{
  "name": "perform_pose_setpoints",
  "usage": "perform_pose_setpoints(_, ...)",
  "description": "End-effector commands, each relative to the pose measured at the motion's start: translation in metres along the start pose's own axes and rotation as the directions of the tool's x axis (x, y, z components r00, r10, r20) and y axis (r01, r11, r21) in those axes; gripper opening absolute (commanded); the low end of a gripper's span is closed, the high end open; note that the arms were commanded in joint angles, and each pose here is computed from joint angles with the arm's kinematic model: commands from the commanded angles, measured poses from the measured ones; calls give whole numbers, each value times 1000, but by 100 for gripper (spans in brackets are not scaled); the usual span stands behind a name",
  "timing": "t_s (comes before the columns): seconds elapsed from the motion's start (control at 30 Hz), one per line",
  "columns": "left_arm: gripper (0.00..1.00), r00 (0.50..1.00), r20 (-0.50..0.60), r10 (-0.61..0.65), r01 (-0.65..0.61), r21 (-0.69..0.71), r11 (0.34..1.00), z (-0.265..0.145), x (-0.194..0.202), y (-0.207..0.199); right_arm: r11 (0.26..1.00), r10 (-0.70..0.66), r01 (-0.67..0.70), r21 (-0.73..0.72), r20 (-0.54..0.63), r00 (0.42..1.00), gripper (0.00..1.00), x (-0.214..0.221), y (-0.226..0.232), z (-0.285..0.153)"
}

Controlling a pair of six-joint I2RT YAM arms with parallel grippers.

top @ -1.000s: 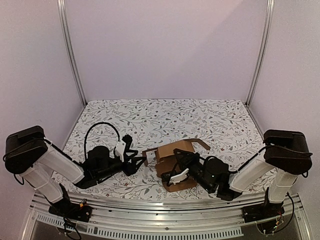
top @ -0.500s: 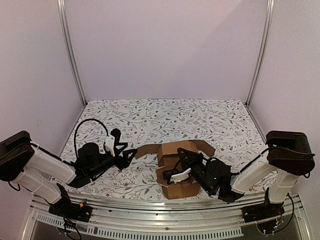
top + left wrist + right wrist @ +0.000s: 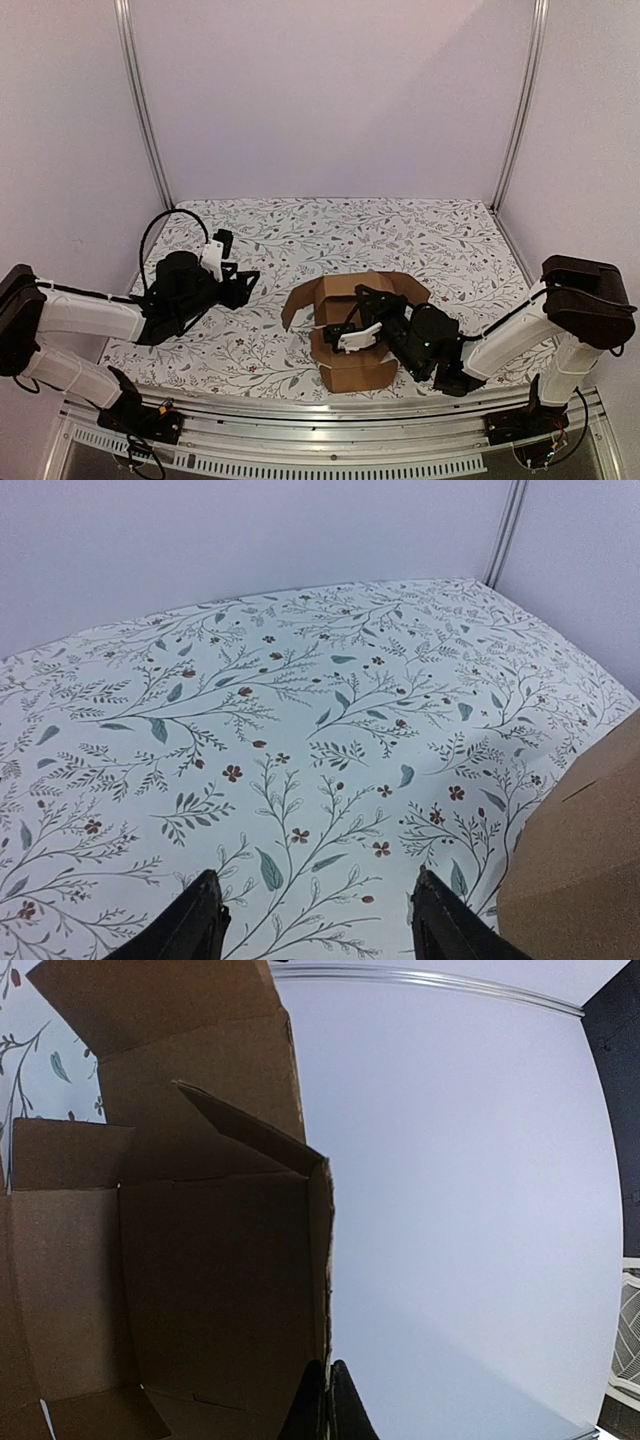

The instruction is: Fold the paper box

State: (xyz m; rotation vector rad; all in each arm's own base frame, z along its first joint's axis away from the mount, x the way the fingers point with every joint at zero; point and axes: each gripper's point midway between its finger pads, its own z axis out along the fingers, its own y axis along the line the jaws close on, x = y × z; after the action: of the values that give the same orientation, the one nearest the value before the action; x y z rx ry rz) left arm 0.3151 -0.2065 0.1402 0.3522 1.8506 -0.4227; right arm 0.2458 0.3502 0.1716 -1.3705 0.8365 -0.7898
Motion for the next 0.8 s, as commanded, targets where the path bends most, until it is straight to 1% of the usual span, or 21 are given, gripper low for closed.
perform_pose_setpoints(0.0, 64, 989, -137, 63, -43, 145, 989, 31, 18, -29, 999, 46, -46, -23, -10, 999, 0, 5, 3, 2)
perform_pose_setpoints(0.13, 63, 972, -188, 143, -85, 286, 954, 68, 32, -62, 997, 56, -57, -44, -11, 998, 0, 6, 10, 5)
perform_pose_setpoints(0.27, 62, 955, -196, 221, -122, 419, 900, 86, 50, -98, 998, 57, -58, -36, -15, 998, 0, 8, 15, 4)
perform_pose_setpoints(0.4, 61, 950, -177, 258, -135, 513, 848, 84, 65, -128, 1000, 27, -27, -16, -10, 1000, 0, 12, 25, -1)
perform_pose_setpoints(0.53, 61, 947, -171, 272, -132, 567, 813, 79, 73, -146, 999, -28, 27, -36, -16, 999, 0, 17, 44, -5)
perform_pose_setpoints(0.77, 61, 935, -204, 290, -128, 568, 813, 63, 87, -147, 998, -25, 23, -62, -41, 999, 0, 23, 56, -7)
